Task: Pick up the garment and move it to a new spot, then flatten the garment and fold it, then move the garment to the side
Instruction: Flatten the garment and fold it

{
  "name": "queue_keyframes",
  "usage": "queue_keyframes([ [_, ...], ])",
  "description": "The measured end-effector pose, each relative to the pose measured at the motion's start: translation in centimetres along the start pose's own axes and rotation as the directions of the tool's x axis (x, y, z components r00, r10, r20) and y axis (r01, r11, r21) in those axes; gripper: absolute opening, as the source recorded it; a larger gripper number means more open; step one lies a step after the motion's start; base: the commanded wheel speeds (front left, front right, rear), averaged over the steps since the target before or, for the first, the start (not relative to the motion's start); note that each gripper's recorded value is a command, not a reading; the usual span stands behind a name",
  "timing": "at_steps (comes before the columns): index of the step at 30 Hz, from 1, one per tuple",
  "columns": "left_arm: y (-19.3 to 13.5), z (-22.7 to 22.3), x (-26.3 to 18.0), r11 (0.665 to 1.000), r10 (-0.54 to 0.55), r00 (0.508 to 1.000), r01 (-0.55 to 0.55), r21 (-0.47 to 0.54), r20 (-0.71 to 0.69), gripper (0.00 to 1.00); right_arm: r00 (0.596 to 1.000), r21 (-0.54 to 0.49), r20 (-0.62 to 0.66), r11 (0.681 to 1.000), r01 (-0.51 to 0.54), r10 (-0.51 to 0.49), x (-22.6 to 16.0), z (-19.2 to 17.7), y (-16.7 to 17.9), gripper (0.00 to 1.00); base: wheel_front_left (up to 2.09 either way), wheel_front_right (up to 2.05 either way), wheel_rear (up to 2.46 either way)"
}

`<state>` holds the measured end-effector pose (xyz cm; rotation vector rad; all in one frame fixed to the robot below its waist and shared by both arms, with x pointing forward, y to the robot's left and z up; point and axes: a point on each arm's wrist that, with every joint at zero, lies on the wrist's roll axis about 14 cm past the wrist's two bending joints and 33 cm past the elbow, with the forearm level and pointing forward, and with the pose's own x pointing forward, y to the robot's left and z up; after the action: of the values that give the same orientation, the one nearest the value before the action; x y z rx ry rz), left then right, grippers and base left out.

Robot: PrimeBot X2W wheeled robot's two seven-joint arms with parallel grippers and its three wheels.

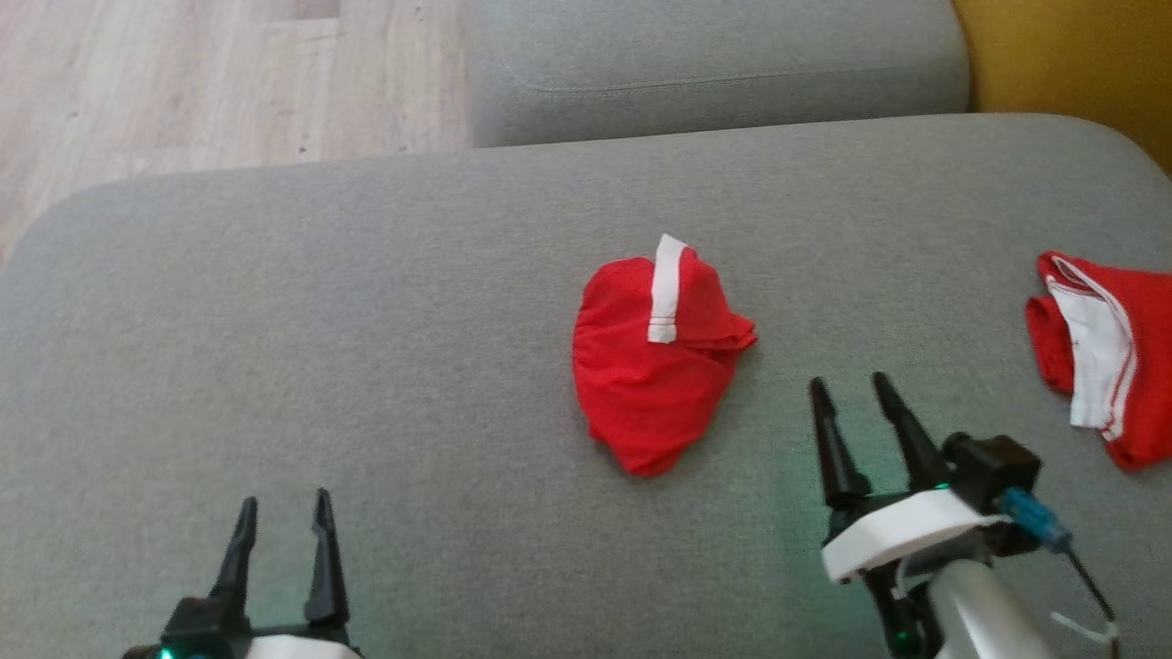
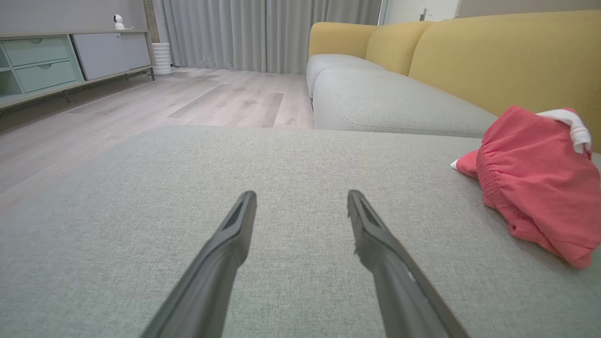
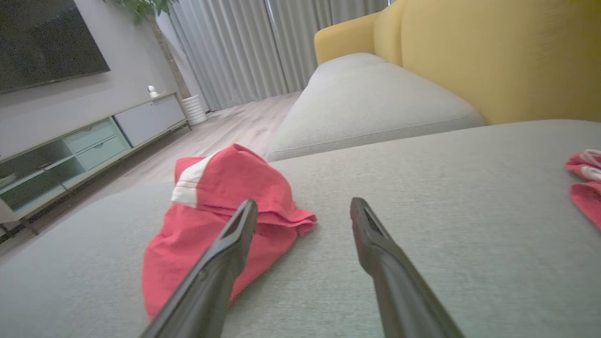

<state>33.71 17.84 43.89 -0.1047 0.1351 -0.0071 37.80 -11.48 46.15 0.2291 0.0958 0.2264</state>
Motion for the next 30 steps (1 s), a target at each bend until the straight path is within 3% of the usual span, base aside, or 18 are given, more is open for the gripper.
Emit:
queue_keyframes([
  [8, -0.4, -0.9, -1.4, 1.000, -0.010, 1.000, 0.009, -0.016, -0.022, 1.00, 0.981, 0.031, -0.045, 0.982, -0.188, 0.190, 2.5, -1.1, 6.2, 1.00, 0.00, 0.00, 0.00],
  [14, 1.6, -1.0, -2.5, 0.998, 0.062, 0.998, -0.062, -0.028, -0.023, 1.00, 0.966, 0.035, -0.049, 0.967, -0.252, 0.254, 5.6, -0.6, 8.5, 1.00, 0.00, 0.00, 0.00],
  [21, 3.5, -2.3, -3.6, 0.989, 0.136, 0.988, -0.139, -0.050, -0.068, 1.00, 0.958, 0.039, -0.127, 0.966, -0.254, 0.257, 7.8, -3.1, 8.7, 1.00, 0.00, 0.00, 0.00],
  [30, 3.0, -1.7, -2.1, 0.991, 0.117, 0.992, -0.120, -0.065, -0.057, 1.00, 0.972, 0.038, -0.130, 0.980, -0.194, 0.197, 8.9, -3.4, 6.6, 1.00, 0.00, 0.00, 0.00],
])
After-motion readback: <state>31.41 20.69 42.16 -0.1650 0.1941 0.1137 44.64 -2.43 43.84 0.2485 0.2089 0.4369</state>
